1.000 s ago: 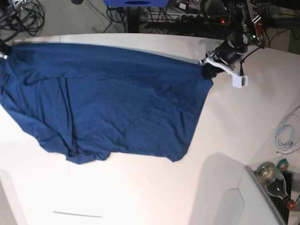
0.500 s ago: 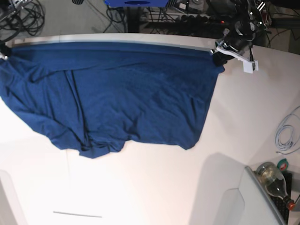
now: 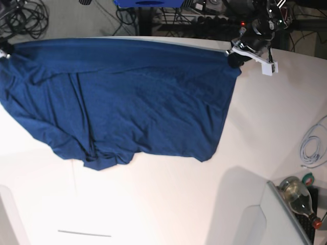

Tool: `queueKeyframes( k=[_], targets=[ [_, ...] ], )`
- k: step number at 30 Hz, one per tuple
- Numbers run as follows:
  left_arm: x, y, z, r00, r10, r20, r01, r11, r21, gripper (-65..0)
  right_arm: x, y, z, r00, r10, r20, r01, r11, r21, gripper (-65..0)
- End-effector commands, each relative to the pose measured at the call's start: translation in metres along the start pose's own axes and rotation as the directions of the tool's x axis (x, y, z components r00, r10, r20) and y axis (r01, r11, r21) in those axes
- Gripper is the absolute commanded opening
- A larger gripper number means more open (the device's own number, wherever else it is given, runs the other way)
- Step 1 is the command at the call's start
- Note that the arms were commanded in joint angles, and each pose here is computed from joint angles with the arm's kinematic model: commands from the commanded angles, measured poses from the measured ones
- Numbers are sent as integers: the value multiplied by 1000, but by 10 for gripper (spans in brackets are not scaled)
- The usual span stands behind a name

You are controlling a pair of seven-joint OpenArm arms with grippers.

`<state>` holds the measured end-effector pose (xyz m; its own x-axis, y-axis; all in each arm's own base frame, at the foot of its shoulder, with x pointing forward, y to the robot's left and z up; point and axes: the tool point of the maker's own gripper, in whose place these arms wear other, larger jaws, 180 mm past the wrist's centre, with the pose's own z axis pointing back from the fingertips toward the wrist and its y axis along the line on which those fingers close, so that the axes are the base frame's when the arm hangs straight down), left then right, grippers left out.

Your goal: Layout the t-shirt on the table in an organized manner, then fold the t-shirt properly

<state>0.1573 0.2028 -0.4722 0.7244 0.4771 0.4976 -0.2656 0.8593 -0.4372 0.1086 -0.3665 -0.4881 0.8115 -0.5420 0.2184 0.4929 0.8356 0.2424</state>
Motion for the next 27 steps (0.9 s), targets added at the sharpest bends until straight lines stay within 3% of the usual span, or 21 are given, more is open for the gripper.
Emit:
queueKeyframes(
  k=[1,3,6,8,9,14,17,23,25,27],
  targets=[
    [12,-1,3,999,-16,37,16,1000,-3,-650,16,-9,12,999,16,45,-15,1000,-23,-636],
    [11,0,4,999,-15,36,15,1000,-1,-650,14,-9,11,999,16,39,-15,1000,-23,-555],
    [12,1,4,999,-13,38,13,1000,6,-650,13,-8,12,1000,16,25,-16,1000,-23,-362],
    [12,2,4,999,-10,39,10,1000,7,-650,14,-8,12,999,16,27,-16,1000,-21,-267],
    [12,2,5,999,-10,40,9,1000,9,-650,14,-8,12,999,15,28,-14,1000,-22,-251],
    [21,2,9,998,-27,58,27,1000,13,-362,22,-12,20,998,28,54,-26,999,-42,-236],
    [39,12,23,993,-38,115,33,998,52,-263,37,-15,39,991,78,107,-67,993,-96,-215],
    [90,30,50,965,-86,248,55,990,129,-252,68,-10,69,962,166,215,-130,976,-172,-203],
    [105,36,55,956,-101,275,62,987,146,-252,90,-2,77,935,199,293,-150,972,-181,-203],
    [118,36,57,948,-125,294,83,985,151,-253,123,18,81,892,280,356,-228,957,-181,-204]
  ],
)
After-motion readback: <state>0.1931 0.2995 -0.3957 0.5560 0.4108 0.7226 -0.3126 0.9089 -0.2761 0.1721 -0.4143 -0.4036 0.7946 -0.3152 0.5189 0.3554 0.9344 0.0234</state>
